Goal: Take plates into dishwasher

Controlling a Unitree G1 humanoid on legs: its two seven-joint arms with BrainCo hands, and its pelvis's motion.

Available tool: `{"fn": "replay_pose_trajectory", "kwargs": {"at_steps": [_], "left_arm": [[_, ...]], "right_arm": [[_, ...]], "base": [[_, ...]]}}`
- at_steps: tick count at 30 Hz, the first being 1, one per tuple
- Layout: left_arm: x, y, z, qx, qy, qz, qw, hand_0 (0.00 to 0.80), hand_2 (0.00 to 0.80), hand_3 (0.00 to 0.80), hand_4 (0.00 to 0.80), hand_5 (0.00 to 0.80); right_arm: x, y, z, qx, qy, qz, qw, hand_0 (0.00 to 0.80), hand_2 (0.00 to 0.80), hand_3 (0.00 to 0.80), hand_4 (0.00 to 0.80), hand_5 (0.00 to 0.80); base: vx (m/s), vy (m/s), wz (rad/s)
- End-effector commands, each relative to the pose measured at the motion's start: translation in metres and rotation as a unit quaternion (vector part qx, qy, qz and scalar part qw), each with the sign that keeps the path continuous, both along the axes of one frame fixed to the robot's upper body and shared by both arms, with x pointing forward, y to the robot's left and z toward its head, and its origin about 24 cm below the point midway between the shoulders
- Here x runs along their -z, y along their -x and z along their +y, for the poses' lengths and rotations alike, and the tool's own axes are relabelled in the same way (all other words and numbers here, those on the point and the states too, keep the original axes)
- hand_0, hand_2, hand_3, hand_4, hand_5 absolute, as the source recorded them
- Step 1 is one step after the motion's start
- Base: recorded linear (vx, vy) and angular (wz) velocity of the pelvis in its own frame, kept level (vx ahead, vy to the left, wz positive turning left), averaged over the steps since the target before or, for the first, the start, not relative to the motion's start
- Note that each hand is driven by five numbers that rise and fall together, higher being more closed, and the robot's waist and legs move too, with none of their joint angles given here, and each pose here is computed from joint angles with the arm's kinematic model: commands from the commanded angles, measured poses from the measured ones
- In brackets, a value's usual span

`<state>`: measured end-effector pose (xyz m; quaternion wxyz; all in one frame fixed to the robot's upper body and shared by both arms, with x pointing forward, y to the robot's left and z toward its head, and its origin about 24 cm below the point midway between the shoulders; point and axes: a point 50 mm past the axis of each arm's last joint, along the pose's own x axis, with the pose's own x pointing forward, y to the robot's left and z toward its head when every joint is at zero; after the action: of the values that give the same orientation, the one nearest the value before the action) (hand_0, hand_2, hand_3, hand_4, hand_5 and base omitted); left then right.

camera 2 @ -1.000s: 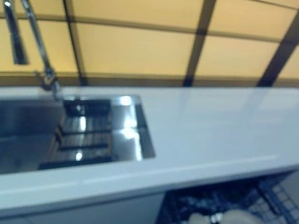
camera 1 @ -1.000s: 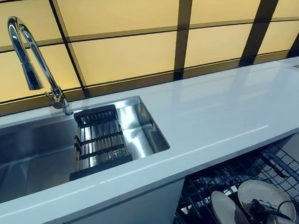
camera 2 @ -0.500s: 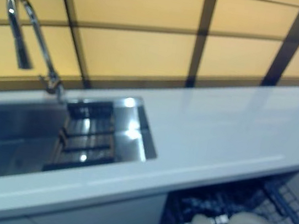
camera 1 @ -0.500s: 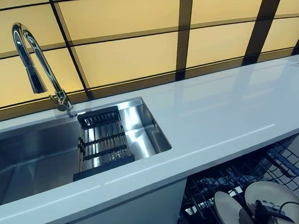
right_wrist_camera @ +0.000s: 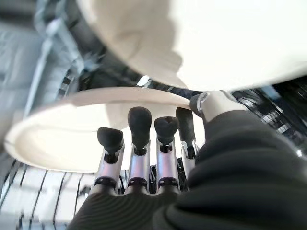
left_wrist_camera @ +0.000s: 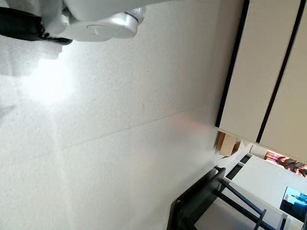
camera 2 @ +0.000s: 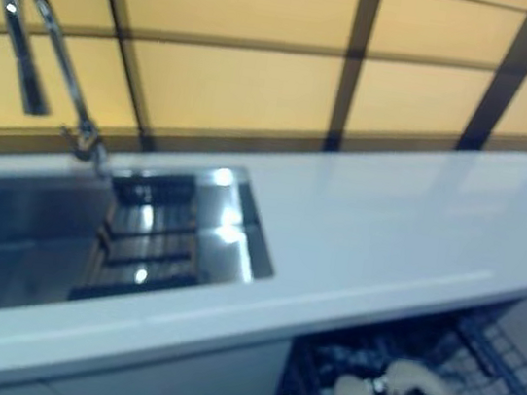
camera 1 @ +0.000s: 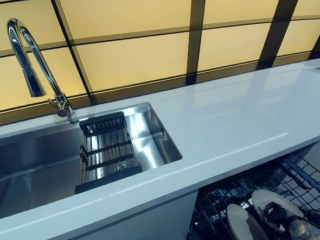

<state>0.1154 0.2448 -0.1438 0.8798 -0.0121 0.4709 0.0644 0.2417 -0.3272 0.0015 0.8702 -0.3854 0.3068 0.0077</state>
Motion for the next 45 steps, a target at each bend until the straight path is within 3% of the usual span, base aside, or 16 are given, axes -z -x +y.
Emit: {"fn": "replay_pose_trajectory", "kwargs": {"at_steps": [1,3,26,36,45], "left_arm": [[-0.009,-0.016,0.016,-0.011,-0.018,-0.024,0.999,0.0,0.0,0.0,0.0,0.0],[-0.009,-0.014,0.018,-0.015,-0.021,-0.021,0.999,0.0,0.0,0.0,0.0,0.0],[-0.01,-0.005,0.032,-0.02,-0.032,-0.016,0.999,0.0,0.0,0.0,0.0,0.0],[-0.01,-0.003,0.036,-0.025,-0.033,-0.018,0.999,0.0,0.0,0.0,0.0,0.0],[-0.01,-0.004,0.035,-0.024,-0.033,-0.019,0.999,0.0,0.0,0.0,0.0,0.0]], "right_arm": [[-0.036,-0.02,-0.007,-0.022,-0.061,-0.063,0.996,0.8,0.8,0.8,0.8,0.8],[-0.043,-0.022,-0.009,-0.024,-0.104,-0.078,0.991,0.8,0.8,0.8,0.8,0.8],[-0.064,-0.022,-0.03,-0.027,-0.255,-0.069,0.964,0.8,0.8,0.8,0.8,0.8],[-0.088,-0.027,-0.036,-0.04,-0.263,-0.104,0.958,0.8,0.8,0.8,0.8,0.8],[-0.084,-0.021,-0.047,-0.032,-0.218,-0.064,0.973,0.8,0.8,0.8,0.8,0.8]], "base": [[0.024,-0.011,-0.06],[0.022,-0.016,-0.06],[0.001,0.0,0.0],[0.0,0.0,0.0],[0.0,0.0,0.0]]}}
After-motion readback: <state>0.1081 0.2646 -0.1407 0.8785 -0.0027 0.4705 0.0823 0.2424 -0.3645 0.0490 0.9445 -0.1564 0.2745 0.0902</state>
